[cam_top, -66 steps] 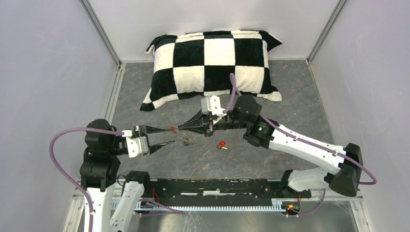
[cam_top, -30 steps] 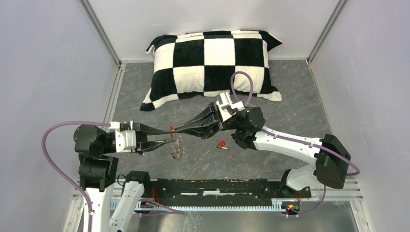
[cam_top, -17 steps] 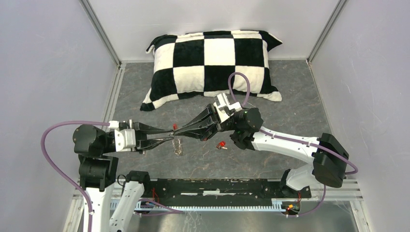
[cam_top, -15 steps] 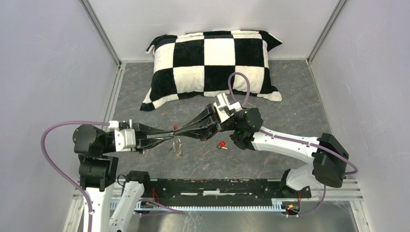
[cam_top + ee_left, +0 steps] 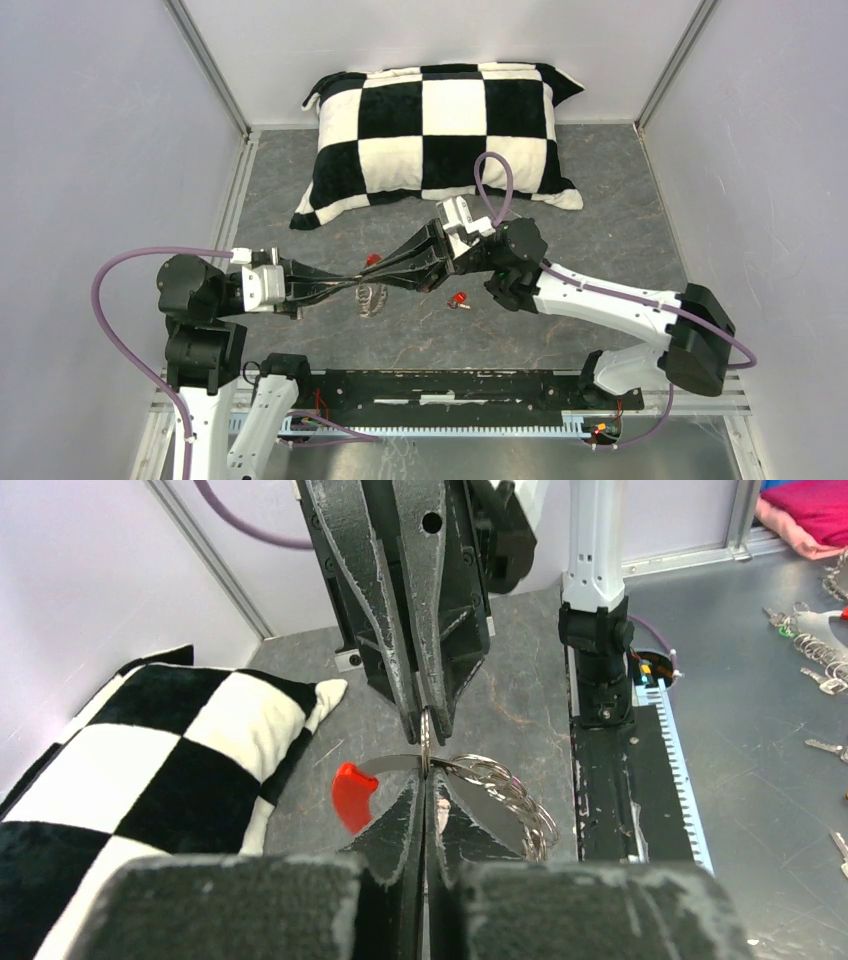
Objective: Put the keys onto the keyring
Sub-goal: Adjust the keyring.
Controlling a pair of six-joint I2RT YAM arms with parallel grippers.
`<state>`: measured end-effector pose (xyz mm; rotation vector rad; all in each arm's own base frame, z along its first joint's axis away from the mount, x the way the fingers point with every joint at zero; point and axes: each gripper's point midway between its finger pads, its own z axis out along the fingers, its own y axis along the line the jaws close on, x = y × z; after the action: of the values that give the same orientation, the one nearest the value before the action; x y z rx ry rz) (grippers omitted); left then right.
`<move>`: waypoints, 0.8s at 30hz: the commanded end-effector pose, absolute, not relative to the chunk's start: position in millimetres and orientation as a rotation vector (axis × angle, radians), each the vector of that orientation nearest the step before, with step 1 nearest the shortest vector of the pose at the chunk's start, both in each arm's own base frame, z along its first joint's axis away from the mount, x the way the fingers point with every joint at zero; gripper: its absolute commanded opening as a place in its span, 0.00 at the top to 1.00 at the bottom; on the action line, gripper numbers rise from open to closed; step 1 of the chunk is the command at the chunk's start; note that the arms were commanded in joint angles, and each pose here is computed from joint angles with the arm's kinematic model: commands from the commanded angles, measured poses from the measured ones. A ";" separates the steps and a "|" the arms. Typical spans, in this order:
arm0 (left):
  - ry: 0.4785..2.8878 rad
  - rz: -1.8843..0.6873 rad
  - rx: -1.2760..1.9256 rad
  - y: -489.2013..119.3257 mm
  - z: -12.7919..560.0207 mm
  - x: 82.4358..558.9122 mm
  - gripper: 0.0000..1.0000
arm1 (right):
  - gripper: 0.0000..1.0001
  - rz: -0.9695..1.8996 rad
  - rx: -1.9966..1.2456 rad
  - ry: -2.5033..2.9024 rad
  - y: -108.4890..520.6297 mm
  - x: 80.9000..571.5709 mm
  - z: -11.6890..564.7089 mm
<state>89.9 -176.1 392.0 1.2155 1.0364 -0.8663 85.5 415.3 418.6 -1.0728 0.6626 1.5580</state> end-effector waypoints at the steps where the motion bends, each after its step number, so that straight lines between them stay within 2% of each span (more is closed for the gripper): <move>1: 1.005 -0.808 1.241 -174.7 388.8 88.9 0.98 | 0.85 1.400 -1.189 0.801 416.3 94.6 404.2; 10: 1.015 -0.777 1.267 -173.2 374.9 93.1 0.98 | 0.68 1.154 -1.388 0.973 417.8 117.2 403.5; 19: 1.070 -0.709 1.280 -168.5 351.7 109.3 0.98 | 0.65 1.033 -1.663 1.065 414.8 119.5 396.2; 24: 1.081 -0.684 1.312 -166.7 339.4 111.8 0.98 | 0.61 1.028 -1.691 1.074 411.9 117.4 391.3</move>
<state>104.2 -169.3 351.5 1.2720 1.0873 -0.7424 122.9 420.5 409.5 -1.5970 1.0230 1.0485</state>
